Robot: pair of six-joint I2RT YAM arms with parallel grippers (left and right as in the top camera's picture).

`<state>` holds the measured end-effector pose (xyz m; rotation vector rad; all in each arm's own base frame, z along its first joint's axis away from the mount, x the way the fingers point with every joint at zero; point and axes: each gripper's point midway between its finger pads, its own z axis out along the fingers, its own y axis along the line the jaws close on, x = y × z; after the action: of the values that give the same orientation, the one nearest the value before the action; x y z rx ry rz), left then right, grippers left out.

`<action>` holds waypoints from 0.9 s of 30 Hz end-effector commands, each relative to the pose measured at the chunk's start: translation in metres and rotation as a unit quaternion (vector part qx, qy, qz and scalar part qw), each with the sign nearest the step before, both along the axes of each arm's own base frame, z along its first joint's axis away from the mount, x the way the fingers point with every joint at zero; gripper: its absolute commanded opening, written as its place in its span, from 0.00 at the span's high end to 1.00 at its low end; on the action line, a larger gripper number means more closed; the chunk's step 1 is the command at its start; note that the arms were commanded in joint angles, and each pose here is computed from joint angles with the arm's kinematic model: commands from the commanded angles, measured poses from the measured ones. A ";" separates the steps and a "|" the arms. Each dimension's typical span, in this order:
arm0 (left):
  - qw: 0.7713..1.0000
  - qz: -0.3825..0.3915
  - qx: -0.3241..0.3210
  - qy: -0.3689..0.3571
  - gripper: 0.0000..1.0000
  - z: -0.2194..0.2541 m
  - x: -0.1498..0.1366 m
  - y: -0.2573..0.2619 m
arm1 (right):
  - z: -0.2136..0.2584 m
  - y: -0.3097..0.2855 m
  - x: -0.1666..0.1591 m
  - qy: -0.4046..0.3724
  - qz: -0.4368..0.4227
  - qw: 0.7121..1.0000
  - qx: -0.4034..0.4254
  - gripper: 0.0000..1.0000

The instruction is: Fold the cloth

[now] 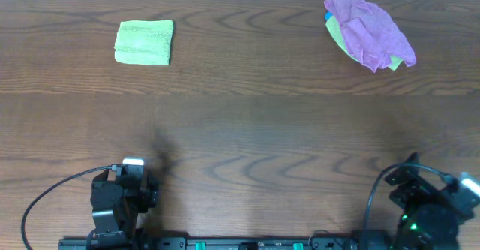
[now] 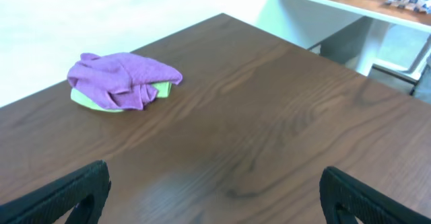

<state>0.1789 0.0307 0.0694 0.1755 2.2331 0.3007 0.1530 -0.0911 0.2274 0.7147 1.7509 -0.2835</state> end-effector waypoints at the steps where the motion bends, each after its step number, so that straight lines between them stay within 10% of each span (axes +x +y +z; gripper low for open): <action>1: 1.000 0.006 -0.005 0.012 0.05 -0.010 -0.002 0.001 | -0.023 0.006 0.007 -0.002 0.020 1.000 0.002 0.01; 27: 1.000 0.006 -0.004 0.012 0.05 -0.010 -0.002 0.001 | -0.116 0.014 0.038 0.050 0.045 0.998 0.014 0.01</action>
<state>0.1788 0.0307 0.0693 0.1751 2.2335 0.3005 0.1918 -0.0752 0.1116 0.6503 1.8864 -0.2277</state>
